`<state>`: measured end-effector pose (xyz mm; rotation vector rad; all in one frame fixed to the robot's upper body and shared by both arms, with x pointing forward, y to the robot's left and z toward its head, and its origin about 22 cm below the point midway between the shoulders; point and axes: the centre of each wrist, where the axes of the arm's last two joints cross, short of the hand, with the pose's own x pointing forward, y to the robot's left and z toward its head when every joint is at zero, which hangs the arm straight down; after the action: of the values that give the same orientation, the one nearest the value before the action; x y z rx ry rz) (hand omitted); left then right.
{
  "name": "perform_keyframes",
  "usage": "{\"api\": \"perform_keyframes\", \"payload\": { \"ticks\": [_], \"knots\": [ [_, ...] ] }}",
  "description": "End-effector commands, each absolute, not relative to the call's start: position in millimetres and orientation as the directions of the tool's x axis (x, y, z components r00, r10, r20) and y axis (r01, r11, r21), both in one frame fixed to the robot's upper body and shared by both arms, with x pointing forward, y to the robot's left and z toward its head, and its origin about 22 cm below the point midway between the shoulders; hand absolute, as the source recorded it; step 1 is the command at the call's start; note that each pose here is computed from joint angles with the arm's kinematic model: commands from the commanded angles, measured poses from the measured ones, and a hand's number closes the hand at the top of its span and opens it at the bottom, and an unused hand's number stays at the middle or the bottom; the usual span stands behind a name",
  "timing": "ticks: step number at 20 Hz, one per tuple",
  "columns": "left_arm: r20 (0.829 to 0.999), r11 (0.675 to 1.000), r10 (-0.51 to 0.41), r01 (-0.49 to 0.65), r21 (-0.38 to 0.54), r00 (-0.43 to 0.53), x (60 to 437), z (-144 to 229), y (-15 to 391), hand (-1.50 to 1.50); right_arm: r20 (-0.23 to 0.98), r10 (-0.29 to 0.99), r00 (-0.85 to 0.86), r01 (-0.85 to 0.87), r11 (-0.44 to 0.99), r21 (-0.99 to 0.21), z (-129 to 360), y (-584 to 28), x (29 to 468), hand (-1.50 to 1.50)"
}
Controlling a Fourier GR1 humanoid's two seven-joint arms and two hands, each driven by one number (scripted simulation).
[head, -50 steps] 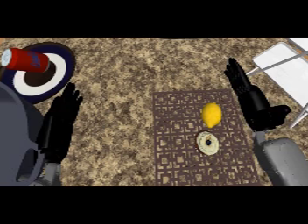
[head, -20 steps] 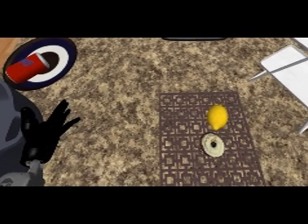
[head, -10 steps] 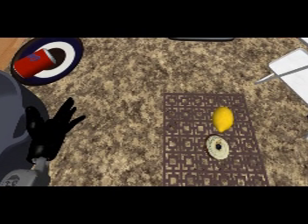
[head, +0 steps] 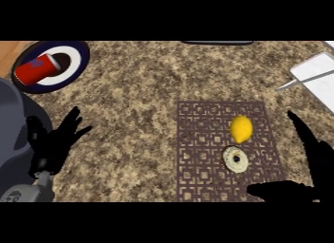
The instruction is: Pick the cupcake from the placemat and place it in the tiered shelf
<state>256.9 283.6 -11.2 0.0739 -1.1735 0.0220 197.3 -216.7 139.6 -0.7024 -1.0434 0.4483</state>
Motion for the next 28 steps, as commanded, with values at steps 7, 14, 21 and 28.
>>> {"api": "perform_keyframes", "payload": {
  "ticks": [7,14,21,28],
  "knots": [
    [0.898,0.997,-0.013,-0.065,0.046,0.44,246.3,-24.8,268.4,0.0,0.477,0.61,0.632,-0.064,0.655,-0.753,118.9,-173.3,212.5,-1.5],
    [0.89,0.993,-0.016,-0.094,0.066,0.455,245.1,-24.6,297.2,0.0,0.441,0.626,0.644,-0.065,0.619,-0.783,100.8,-152.7,209.4,-1.5],
    [0.903,0.995,-0.027,-0.075,0.065,0.429,242.2,-31.0,282.5,0.0,0.409,0.626,0.665,-0.075,0.6,-0.797,78.3,-149.3,232.9,-1.5],
    [0.901,0.996,-0.018,-0.071,0.054,0.433,236.9,-33.3,300.0,0.0,0.351,0.627,0.696,-0.072,0.547,-0.834,64.7,-139.0,251.6,-1.5]
  ]
}}
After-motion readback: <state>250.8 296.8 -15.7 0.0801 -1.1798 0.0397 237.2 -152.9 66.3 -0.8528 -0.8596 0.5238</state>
